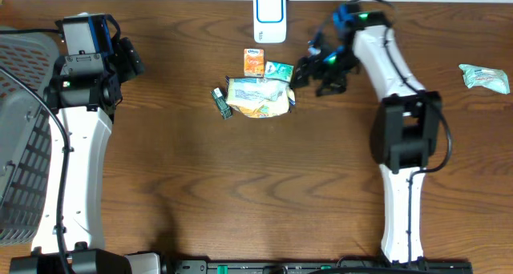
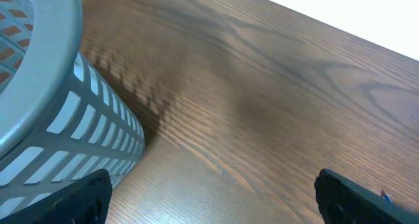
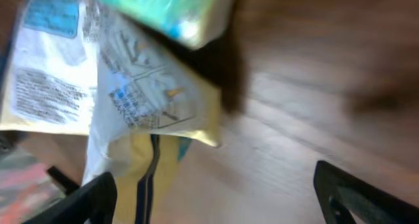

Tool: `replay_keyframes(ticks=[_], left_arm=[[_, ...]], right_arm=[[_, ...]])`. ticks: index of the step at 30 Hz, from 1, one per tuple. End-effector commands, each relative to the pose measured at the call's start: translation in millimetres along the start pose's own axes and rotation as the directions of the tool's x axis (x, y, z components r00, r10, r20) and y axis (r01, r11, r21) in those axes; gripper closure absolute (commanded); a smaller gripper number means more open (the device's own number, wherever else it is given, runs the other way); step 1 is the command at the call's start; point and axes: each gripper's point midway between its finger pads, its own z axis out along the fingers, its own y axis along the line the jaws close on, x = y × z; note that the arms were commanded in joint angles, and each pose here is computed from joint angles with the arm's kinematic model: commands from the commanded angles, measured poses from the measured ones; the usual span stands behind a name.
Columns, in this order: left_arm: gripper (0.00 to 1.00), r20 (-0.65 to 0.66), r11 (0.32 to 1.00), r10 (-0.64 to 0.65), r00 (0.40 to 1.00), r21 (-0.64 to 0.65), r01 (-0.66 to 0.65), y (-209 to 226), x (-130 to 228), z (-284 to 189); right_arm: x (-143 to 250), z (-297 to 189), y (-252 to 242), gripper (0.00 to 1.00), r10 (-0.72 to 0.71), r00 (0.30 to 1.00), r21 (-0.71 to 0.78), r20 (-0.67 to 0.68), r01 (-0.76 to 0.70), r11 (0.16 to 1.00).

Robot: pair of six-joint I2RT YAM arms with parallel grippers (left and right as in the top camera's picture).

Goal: Scan the item barcode
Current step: 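Move the right gripper to the yellow snack bag and grasp it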

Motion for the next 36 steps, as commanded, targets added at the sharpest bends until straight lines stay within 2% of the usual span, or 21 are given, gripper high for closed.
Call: replay_keyframes(ticks=[1, 4, 7, 11, 13, 16, 19, 26, 30, 36], left_arm=[[0.02, 0.003, 1.0, 0.01, 1.0, -0.012, -0.01, 2.5, -2.5, 1.0], [0.02, 0.004, 1.0, 0.01, 1.0, -0.012, -0.01, 2.5, -2.6, 1.0], [0.02, 0.003, 1.0, 0.01, 1.0, -0.012, -0.01, 2.5, -2.5, 1.0], [0.02, 0.003, 1.0, 0.01, 1.0, -0.012, -0.01, 2.5, -2.5, 1.0], [0.02, 0.003, 1.0, 0.01, 1.0, -0.012, -0.01, 2.5, -2.5, 1.0], [0.02, 0.003, 1.0, 0.01, 1.0, -0.012, -0.01, 2.5, -2.5, 1.0], [0.02, 0.003, 1.0, 0.01, 1.0, -0.012, -0.01, 2.5, -2.5, 1.0], [0.02, 0.004, 1.0, 0.01, 1.0, -0.012, -0.01, 2.5, -2.6, 1.0], [0.02, 0.003, 1.0, 0.01, 1.0, -0.012, -0.01, 2.5, -2.5, 1.0], [0.02, 0.003, 1.0, 0.01, 1.0, -0.012, -0.01, 2.5, -2.5, 1.0]], right_arm=[[4.1, -9.1, 21.4, 0.08, -0.083, 0.996, 0.051, 0.016, 0.083, 0.995], [5.4, -2.0, 36.8, 0.02, -0.114, 0.993, 0.025, 0.011, 0.113, 0.993], [4.6, 0.0, 50.3, 0.01, -0.13, 0.991, -0.032, 0.019, 0.13, 0.991], [3.0, -5.1, 49.0, 0.07, -0.114, 0.993, -0.062, 0.027, 0.115, 0.991], [2.5, -11.0, 53.0, 0.08, -0.099, 0.995, -0.121, 0.033, 0.102, 0.987], [1.8, -27.1, 69.2, 0.08, -0.07, 0.997, -0.291, 0.044, 0.08, 0.953], [-2.2, -38.8, 75.2, 0.06, -0.088, 0.993, -0.377, 0.076, 0.11, 0.92], [-2.2, -24.5, 85.3, 0.01, -0.115, 0.991, -0.349, 0.072, 0.133, 0.928], [-6.0, 5.6, 80.3, 0.01, 0.022, 0.999, -0.241, 0.034, -0.013, 0.97], [-2.2, 39.8, 84.7, 0.01, 0.097, 0.995, -0.231, 0.002, -0.093, 0.968]])
